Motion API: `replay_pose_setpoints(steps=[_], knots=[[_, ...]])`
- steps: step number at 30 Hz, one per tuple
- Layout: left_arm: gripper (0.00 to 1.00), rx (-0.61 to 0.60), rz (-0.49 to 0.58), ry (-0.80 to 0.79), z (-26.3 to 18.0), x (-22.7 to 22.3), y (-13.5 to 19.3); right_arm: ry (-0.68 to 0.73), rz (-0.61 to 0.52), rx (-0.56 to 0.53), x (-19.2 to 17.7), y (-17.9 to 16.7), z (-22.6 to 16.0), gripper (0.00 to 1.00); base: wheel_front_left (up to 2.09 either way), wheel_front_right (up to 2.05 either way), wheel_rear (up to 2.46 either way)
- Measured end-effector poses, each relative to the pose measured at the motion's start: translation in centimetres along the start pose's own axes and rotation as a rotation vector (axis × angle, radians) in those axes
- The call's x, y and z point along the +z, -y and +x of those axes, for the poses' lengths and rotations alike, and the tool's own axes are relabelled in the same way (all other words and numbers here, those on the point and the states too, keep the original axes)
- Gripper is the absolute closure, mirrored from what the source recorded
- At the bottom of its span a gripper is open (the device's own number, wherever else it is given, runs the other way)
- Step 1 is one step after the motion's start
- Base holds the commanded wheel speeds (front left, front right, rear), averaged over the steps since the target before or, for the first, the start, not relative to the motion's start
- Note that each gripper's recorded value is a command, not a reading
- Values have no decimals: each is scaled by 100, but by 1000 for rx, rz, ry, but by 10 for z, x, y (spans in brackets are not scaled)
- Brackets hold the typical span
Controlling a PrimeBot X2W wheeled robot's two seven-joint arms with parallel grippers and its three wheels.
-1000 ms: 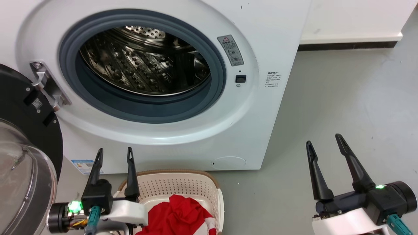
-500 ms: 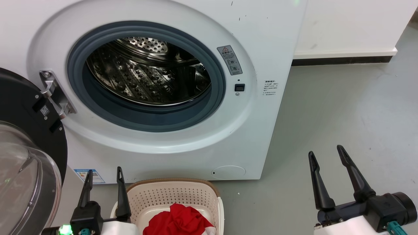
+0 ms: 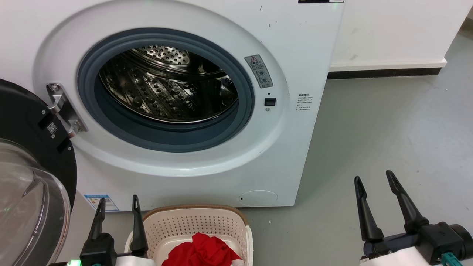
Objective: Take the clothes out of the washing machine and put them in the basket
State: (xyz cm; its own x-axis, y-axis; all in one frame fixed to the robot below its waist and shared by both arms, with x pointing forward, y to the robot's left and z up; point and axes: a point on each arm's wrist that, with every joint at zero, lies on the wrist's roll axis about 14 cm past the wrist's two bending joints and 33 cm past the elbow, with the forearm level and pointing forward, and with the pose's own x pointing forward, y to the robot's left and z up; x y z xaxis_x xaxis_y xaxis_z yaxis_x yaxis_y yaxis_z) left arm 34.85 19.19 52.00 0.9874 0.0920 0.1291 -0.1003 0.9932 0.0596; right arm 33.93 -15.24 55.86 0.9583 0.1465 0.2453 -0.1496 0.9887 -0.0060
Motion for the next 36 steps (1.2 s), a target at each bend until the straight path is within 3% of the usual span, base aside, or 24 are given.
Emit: replay_pose_setpoints(steps=[25, 26, 31, 36], knots=[[0, -4, -1, 22, 1, 7, -1, -9, -4, -6, -3, 2, -2, 0, 0, 0, 0], [100, -4, -2, 21, 1, 6, -1, -11, -4, -6, -3, 2, -2, 100, 0, 0, 0], [100, -1, -21, -49, -4, -13, 0, -53, 14, -10, -16, 2, -6, 100, 0, 0, 0], [100, 22, -122, -100, -5, -22, -4, -73, 124, -43, -22, 7, -8, 100, 0, 0, 0]])
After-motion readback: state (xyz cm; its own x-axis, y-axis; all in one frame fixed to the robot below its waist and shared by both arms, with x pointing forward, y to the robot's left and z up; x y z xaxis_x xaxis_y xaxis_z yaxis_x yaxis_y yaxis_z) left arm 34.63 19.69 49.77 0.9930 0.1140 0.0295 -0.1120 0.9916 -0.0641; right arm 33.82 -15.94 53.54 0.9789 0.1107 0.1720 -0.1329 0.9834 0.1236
